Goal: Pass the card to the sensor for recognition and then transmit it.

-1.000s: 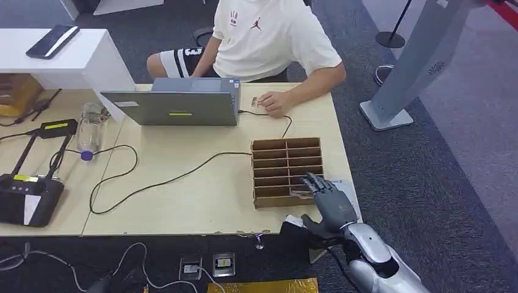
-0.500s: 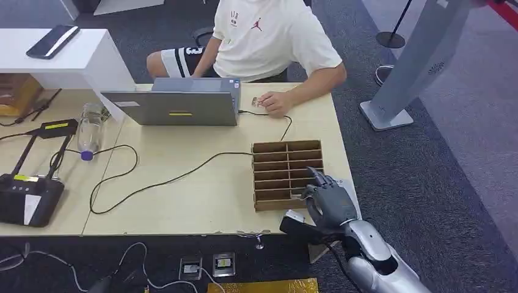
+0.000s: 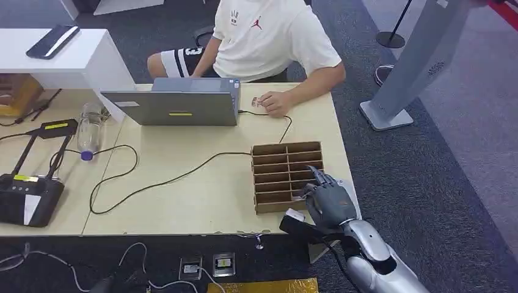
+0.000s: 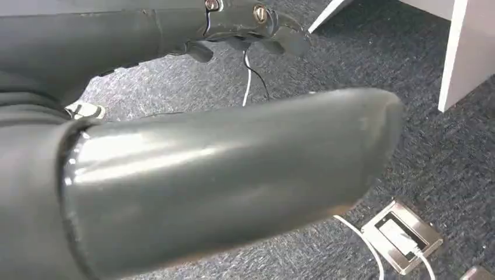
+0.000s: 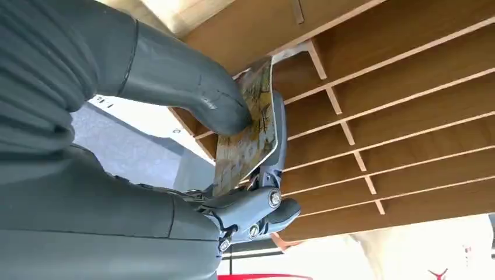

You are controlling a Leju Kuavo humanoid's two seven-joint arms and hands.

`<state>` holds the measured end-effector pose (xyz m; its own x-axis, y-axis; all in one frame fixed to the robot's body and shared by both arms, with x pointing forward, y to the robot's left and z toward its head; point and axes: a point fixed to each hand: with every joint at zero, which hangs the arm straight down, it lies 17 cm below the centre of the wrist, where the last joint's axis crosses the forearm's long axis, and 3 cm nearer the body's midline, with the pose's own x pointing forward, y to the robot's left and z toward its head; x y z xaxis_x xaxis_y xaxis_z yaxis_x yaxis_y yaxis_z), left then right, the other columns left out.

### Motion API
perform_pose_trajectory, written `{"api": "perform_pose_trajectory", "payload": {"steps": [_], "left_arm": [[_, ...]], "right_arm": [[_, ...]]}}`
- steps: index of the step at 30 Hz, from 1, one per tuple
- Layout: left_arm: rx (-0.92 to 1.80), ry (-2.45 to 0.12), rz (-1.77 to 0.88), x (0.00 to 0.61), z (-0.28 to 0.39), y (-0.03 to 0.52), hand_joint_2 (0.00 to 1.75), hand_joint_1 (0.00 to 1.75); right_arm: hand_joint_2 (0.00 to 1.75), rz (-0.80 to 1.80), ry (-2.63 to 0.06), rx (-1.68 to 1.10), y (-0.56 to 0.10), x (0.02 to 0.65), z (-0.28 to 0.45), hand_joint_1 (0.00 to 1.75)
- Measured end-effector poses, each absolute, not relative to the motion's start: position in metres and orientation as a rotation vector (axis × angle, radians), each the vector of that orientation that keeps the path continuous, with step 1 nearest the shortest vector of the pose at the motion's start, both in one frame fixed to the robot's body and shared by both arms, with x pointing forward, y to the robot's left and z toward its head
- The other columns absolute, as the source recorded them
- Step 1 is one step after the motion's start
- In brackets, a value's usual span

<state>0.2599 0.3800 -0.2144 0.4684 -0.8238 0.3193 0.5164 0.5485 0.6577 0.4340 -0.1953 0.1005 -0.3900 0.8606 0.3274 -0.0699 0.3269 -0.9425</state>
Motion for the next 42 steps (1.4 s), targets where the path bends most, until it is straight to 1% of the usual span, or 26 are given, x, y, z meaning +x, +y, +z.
{"api": "perform_pose_trajectory", "payload": {"steps": [10,15,19,22,35,42], "left_arm": [[0.516,-0.683,-0.883,0.261,-0.214,0.376,0.00,0.00],[0.513,-0.691,-0.892,0.263,-0.213,0.373,0.00,0.00],[0.506,-0.701,-0.897,0.264,-0.213,0.368,0.00,0.00],[0.503,-0.704,-0.905,0.265,-0.213,0.365,0.00,0.00],[0.478,-0.715,-0.954,0.276,-0.210,0.355,0.00,0.00],[0.469,-0.736,-0.974,0.292,-0.203,0.348,0.00,0.00]], "right_arm": [[1.75,1.190,-1.720,-0.808,-0.203,0.452,0.134,1.75],[1.75,1.163,-1.856,-0.905,-0.216,0.480,0.194,1.75],[1.75,1.148,-1.915,-0.997,-0.231,0.502,0.234,1.75],[1.75,1.132,-1.934,-1.047,-0.240,0.512,0.253,1.75],[1.75,1.126,-1.948,-1.167,-0.262,0.538,0.291,1.75],[1.75,1.146,-1.986,-1.289,-0.278,0.580,0.343,1.75]]}}
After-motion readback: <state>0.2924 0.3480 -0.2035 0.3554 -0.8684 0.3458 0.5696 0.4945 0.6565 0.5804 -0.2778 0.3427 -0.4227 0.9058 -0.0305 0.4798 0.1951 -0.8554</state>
